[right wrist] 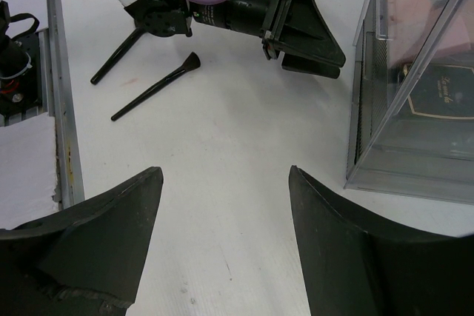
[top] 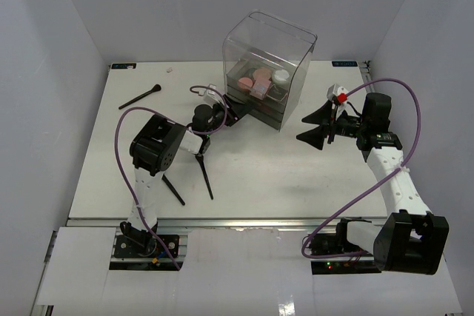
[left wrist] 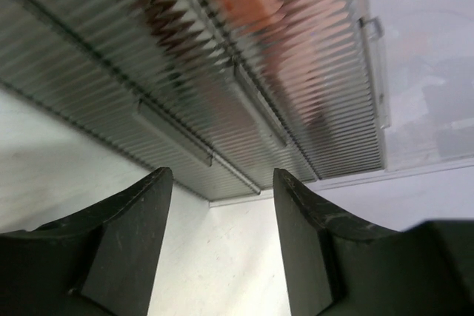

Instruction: Organize the makeup

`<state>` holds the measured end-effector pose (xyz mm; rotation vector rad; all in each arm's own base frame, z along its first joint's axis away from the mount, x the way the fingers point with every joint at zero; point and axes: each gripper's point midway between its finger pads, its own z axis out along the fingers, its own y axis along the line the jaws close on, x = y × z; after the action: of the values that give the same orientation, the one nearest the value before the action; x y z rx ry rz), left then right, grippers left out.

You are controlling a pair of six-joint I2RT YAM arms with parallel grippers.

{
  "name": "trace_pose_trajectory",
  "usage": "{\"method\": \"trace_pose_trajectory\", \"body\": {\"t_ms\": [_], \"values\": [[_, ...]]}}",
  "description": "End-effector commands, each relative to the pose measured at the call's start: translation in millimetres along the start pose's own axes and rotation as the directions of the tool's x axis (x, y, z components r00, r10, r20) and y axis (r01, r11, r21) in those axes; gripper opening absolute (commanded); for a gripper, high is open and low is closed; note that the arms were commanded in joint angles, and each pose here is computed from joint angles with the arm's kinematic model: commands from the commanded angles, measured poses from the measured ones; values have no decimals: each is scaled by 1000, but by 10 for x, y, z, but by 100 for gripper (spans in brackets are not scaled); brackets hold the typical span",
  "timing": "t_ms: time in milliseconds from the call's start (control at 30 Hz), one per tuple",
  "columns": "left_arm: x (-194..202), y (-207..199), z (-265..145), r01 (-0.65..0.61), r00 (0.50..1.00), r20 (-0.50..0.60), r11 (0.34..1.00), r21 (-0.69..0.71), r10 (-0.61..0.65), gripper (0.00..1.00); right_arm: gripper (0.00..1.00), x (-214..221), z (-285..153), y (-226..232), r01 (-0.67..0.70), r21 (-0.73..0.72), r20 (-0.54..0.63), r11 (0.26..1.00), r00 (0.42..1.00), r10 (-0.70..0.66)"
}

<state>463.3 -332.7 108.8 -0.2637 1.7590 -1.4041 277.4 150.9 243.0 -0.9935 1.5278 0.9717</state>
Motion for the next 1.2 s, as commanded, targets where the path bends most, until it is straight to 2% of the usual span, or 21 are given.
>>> {"method": "trace_pose_trajectory", "body": {"t_ms": [0, 167, 300, 700, 867, 1000, 1167], "values": [[-97, 17, 85, 10, 1000, 29, 1000, -14, -9, 61, 75, -99, -27, 11, 46, 4, 20, 999, 999, -46], [-72, 136, 83, 10, 1000, 22, 998, -68, -8, 51, 75, -102, -32, 11, 47, 4, 21, 999, 999, -47], [-63, 206, 77, 11, 1000, 19, 994, -105, -9, 47, 75, -97, -32, 9, 43, 2, 21, 999, 999, -43], [-114, 279, 220, -3, 1000, 26, 992, -125, 6, 46, 75, -82, -30, -3, 37, 3, 19, 999, 999, -37], [-86, 336, 249, 7, 1000, 22, 992, -128, -4, 35, 75, -85, -39, -8, 35, 5, 21, 999, 999, -35], [-84, 347, 256, 21, 999, 28, 992, -126, -17, 32, 75, -79, -42, -8, 32, 4, 21, 999, 999, -32], [-106, 339, 283, 21, 999, 34, 993, -114, -17, 20, 75, -73, -45, -17, 31, 7, 20, 999, 999, -31]]}}
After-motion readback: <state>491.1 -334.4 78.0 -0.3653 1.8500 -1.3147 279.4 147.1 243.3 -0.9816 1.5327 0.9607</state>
